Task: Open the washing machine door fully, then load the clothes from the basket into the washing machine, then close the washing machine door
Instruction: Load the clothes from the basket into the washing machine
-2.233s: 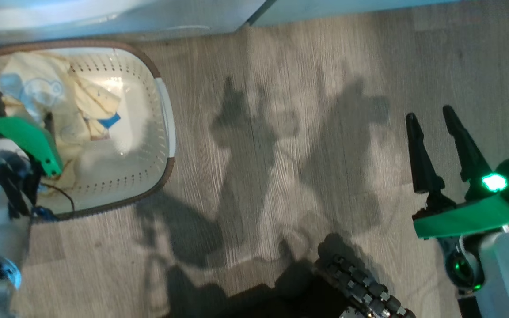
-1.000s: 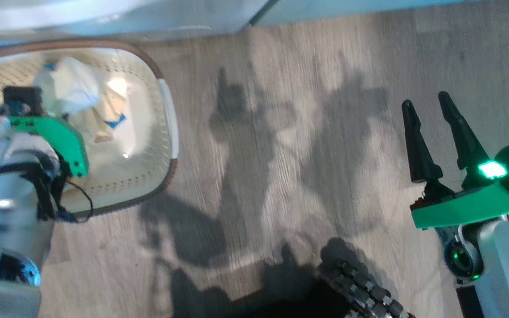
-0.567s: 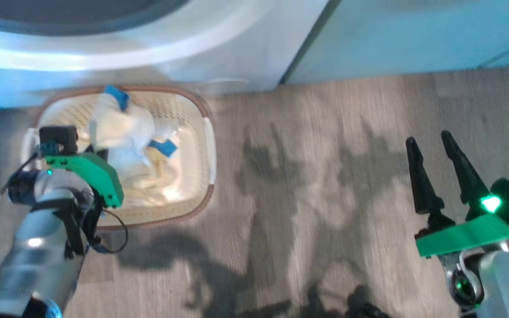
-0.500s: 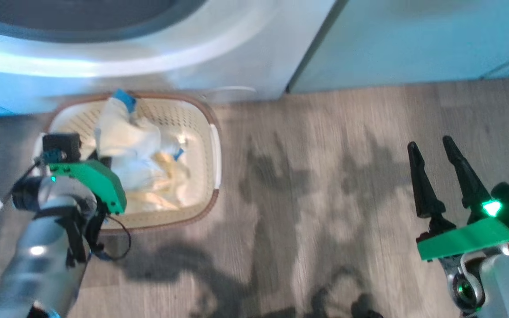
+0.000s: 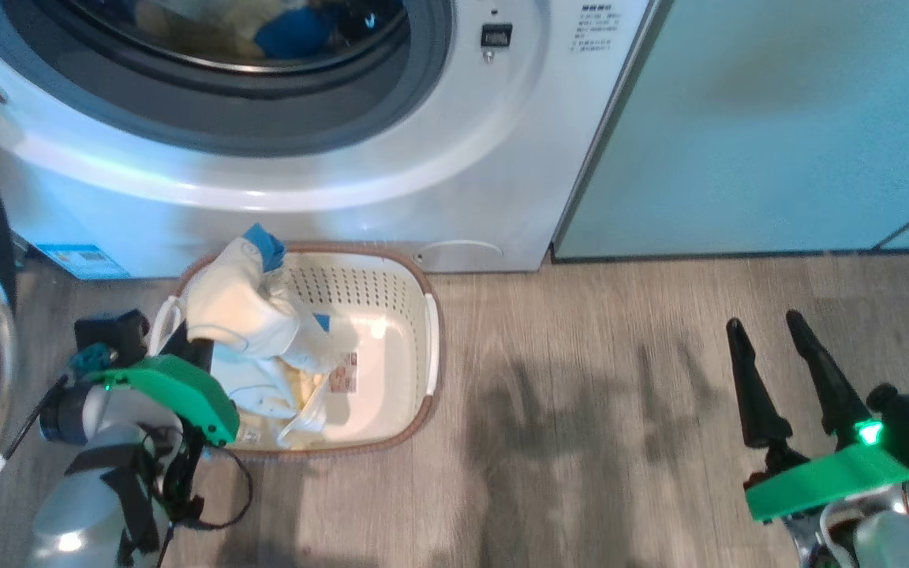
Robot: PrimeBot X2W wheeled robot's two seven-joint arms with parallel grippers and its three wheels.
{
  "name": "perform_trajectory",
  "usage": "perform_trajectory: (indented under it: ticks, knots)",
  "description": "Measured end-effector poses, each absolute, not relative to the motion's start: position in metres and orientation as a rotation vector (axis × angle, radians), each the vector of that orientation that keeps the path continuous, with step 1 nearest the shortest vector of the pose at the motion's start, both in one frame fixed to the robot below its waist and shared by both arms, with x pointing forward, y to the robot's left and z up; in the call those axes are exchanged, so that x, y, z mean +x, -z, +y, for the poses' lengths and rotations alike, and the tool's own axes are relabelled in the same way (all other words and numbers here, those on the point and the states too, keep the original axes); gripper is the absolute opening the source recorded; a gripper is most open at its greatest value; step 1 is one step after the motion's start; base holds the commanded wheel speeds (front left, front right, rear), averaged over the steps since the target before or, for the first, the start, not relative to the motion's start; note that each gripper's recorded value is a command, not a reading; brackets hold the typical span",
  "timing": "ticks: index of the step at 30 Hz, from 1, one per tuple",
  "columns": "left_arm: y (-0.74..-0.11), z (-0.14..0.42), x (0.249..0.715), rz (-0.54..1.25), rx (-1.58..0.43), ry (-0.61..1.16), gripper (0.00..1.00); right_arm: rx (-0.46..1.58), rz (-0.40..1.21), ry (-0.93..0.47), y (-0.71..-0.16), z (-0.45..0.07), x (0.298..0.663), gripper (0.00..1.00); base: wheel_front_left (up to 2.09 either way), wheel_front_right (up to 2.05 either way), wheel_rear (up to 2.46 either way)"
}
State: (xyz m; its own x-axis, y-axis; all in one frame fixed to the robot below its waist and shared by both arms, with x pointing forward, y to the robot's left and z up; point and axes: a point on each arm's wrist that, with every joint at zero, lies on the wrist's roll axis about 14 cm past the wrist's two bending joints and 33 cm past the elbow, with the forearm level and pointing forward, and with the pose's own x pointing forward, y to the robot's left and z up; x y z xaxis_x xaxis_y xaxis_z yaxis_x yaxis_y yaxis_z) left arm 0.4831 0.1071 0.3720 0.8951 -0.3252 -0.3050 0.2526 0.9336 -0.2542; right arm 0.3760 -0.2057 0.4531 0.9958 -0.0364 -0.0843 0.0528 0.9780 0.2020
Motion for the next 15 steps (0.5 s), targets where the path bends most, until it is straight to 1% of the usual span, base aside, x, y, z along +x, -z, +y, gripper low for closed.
perform_trajectory:
  ticks: [9,15]
  knots:
    - [-0.424,0.124,0.472,0.215,-0.279,0.251,0.0,0.219,0.062,0.046,-0.461,-0.204,0.353,1.0,0.0,0.0,0.0]
    - [-0.448,0.129,0.466,0.175,-0.294,0.235,0.0,0.223,0.035,0.048,-0.469,-0.206,0.352,1.0,0.0,0.0,0.0]
